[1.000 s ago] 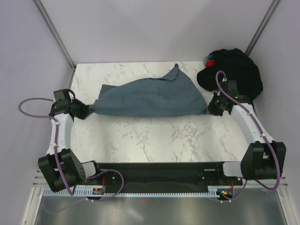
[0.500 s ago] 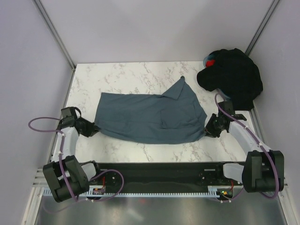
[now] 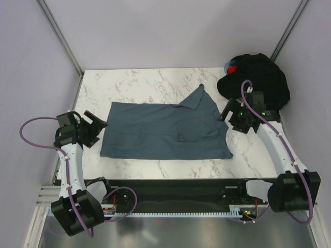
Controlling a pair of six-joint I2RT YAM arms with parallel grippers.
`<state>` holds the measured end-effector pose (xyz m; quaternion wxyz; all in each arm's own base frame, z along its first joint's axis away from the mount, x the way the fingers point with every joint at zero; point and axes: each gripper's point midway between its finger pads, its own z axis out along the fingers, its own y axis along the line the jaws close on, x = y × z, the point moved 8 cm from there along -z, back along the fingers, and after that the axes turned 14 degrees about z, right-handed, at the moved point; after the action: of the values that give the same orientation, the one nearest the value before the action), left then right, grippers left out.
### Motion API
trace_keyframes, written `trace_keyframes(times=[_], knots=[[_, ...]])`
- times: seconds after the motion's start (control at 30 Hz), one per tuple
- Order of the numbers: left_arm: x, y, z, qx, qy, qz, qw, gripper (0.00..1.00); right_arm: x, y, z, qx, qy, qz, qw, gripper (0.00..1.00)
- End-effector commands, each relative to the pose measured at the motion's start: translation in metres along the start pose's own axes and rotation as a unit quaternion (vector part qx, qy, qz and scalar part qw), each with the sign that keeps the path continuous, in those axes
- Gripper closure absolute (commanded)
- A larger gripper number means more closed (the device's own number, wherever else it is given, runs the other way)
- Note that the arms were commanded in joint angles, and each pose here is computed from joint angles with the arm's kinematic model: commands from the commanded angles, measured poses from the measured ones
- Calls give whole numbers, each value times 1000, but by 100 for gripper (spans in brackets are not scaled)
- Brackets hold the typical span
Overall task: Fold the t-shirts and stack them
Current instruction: Fold the tshirt
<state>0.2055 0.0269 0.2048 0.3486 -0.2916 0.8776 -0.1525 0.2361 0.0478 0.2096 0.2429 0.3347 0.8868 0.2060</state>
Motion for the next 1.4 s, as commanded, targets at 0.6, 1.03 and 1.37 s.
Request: trace_keyframes(times=[0.6,1.03,1.37], knots=[[17,-20,11,54,44,111,991,10,-157,166,233,-38,-43,-137,989,24],[29,-34,8,55,45,145,987,12,-150,173,296,-54,-81,-185,978,44],[30,-34,10,43,45,148,987,13,-154,190,273,-59,-112,-200,972,100]])
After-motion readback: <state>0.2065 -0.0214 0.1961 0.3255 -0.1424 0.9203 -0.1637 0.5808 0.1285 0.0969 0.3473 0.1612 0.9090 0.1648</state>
